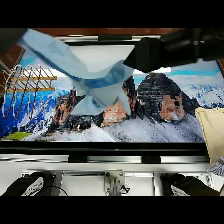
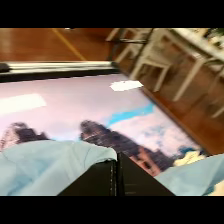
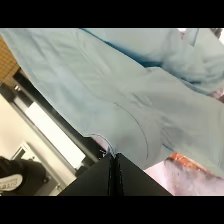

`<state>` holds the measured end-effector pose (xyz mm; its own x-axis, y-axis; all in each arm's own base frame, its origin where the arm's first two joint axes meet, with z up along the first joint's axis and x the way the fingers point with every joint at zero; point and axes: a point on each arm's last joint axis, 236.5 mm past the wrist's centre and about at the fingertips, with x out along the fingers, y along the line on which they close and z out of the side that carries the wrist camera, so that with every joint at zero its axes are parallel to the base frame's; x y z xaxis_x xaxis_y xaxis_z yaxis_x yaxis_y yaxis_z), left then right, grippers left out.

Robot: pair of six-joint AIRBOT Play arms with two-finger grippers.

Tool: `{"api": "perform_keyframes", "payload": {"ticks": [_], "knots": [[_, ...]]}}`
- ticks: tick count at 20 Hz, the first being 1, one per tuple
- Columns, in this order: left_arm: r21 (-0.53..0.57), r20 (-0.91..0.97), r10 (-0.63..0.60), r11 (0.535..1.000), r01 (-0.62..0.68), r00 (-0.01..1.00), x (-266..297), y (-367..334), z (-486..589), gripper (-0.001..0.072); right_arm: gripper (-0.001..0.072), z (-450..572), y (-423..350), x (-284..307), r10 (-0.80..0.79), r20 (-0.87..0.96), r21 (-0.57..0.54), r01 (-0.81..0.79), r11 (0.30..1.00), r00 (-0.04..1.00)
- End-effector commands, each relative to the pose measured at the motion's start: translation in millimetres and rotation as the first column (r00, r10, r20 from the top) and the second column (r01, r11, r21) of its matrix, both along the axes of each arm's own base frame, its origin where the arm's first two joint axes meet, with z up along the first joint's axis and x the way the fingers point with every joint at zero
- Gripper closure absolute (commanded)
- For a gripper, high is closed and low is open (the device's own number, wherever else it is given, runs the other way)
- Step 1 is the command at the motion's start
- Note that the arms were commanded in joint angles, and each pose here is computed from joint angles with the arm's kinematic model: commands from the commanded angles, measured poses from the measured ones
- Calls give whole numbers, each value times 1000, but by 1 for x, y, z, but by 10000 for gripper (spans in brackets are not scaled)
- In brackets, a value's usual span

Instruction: Fold the shirts.

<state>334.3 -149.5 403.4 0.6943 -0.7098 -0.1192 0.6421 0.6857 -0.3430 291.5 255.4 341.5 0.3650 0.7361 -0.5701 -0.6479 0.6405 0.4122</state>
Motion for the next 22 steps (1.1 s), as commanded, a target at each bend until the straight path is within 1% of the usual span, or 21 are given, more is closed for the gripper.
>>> {"api": "perform_keyframes", "payload": {"ticks": [1, 3, 5, 7, 10, 12, 13, 14, 15, 16, 18, 19, 20, 21, 22], "knots": [[236, -56, 139, 964, -122, 989, -65, 30, -13, 646, 642, 0, -22, -57, 2, -124, -52, -9, 999, 992], [283, -212, 86, 959, -23, 974, -89, 23, -45, 646, 643, -10, -28, -67, 2, -179, -89, -19, 996, 984], [305, -332, 55, 951, 52, 942, -97, 22, -78, 646, 642, -35, -26, -62, 3, -246, -119, -33, 992, 969], [280, -447, 46, 956, 91, 893, -91, 23, -118, 647, 643, -77, -19, -49, 10, -334, -152, -64, 986, 943], [215, -659, 18, 962, 165, 752, -91, 23, -211, 646, 643, -150, -4, -32, 26, -467, -163, -115, 980, 884], [146, -748, -11, 973, 181, 663, -94, 18, -272, 646, 642, -191, 11, -26, 56, -541, -123, -145, 982, 839], [106, -761, -45, 975, 193, 647, -96, 12, -293, 646, 642, -209, 17, -23, 70, -572, -103, -157, 982, 817], [57, -780, -75, 980, 191, 621, -98, 6, -312, 646, 641, -227, 21, -18, 65, -601, -103, -157, 982, 797], [16, -804, -93, 984, 178, 587, -99, 2, -328, 646, 617, -241, 22, -14, 56, -625, -110, -158, 981, 779], [-17, -827, -109, 986, 169, 552, -100, -1, -343, 646, 618, -254, 23, -11, 52, -645, -116, -165, 979, 762], [-28, -855, -105, 987, 156, 508, -94, 1, -368, 646, 617, -274, 25, 1, 24, -658, -134, -148, 980, 752], [-27, -866, -88, 991, 129, 493, -85, 3, -378, 645, 615, -284, 24, 11, -5, -645, -157, -126, 980, 765], [-20, -871, -63, 995, 94, 488, -73, 7, -387, 644, 447, -292, 20, 22, -37, -617, -186, -99, 978, 786], [-9, -874, -37, 998, 60, 484, -62, 11, -397, 645, 230, -296, 16, 32, -65, -584, -212, -74, 974, 809], [0, -879, -15, 999, 32, 477, -53, 15, -406, 634, 216, -297, 12, 39, -83, -560, -234, -61, 970, 824]]}}
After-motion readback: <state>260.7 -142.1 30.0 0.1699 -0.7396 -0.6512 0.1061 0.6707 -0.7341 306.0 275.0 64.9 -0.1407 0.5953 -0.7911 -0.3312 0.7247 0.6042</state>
